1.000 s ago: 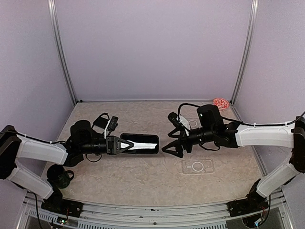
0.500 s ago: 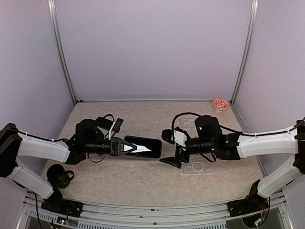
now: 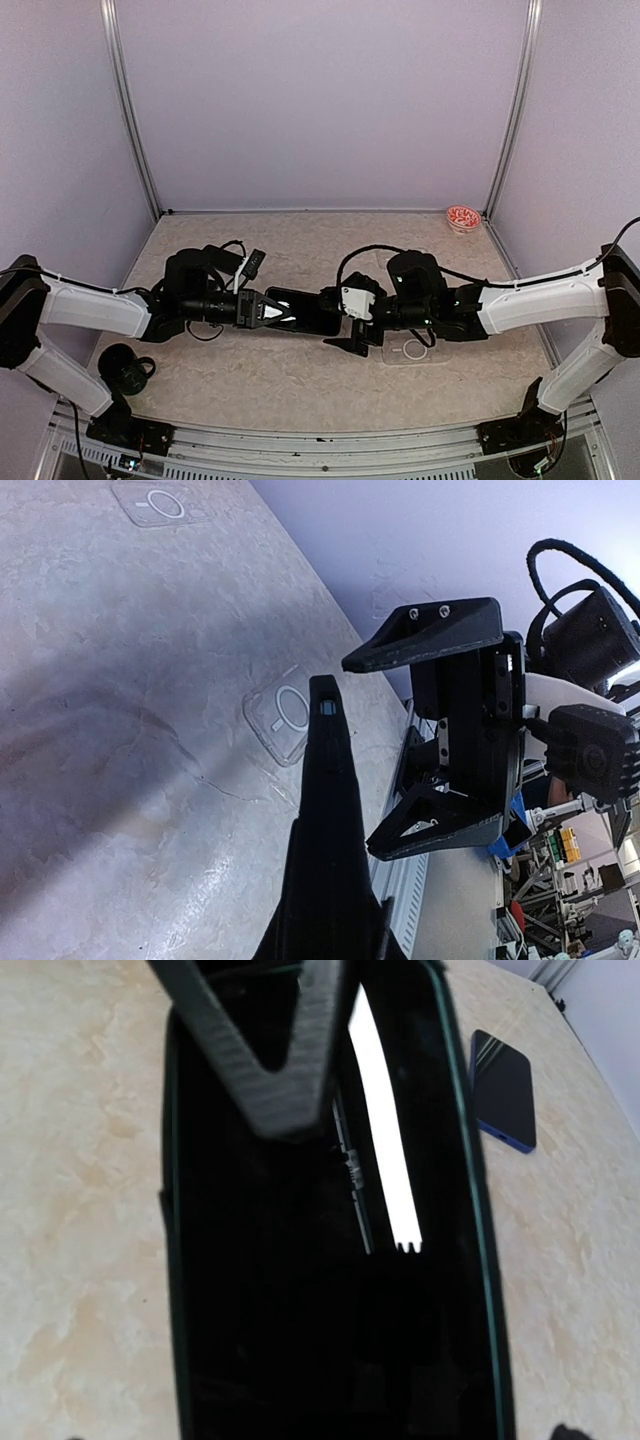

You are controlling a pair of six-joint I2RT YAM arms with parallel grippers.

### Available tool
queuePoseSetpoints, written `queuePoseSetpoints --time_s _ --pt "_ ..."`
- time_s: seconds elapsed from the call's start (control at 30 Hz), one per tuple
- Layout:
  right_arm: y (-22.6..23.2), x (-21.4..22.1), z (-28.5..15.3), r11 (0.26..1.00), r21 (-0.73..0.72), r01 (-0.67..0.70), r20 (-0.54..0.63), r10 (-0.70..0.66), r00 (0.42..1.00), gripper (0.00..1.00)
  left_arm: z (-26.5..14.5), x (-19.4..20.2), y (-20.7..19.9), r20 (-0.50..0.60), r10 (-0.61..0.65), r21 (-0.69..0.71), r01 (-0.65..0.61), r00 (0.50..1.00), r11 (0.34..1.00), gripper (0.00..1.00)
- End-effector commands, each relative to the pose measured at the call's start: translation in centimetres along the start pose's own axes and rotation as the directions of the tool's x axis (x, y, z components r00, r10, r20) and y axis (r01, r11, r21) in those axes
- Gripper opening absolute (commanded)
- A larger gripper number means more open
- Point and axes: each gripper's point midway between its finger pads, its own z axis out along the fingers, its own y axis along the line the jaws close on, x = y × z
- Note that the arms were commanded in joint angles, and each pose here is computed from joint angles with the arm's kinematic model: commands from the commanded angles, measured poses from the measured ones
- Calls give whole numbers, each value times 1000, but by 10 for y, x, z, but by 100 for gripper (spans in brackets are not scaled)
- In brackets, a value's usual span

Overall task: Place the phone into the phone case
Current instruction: Pass from the left arm to the right

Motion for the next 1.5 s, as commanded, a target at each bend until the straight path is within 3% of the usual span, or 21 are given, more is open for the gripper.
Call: queuePoseSetpoints --time_s 0.0,0.47,0.77,0.9,1.03,1.1,1.37,1.47 --pt "-3 -13 10 999 16 49 9 -49 999 100 4 -20 -19 44 71 50 -74 996 996 0" --pt "7 -5 33 993 20 116 -71 -114 991 100 8 -22 -21 37 73 49 -74 997 996 0" --pt "-5 7 39 985 108 134 -154 -116 981 97 9 -24 -21 36 77 42 -79 996 996 0" --pt "-9 6 37 984 126 129 -164 -107 981 88 9 -24 -20 34 76 33 -77 997 996 0" --pt "-11 7 38 985 125 116 -184 -91 979 64 10 -25 -16 33 71 18 -72 997 997 0" --pt "-13 8 39 985 135 104 -193 -77 978 61 11 -25 -13 34 65 6 -65 997 998 0" --pt "-25 15 36 974 217 67 -230 -15 973 59 10 -25 3 35 31 -74 -28 999 997 51" --pt "-29 21 33 967 249 60 -249 4 968 58 3 -28 4 57 16 -84 -12 998 996 61"
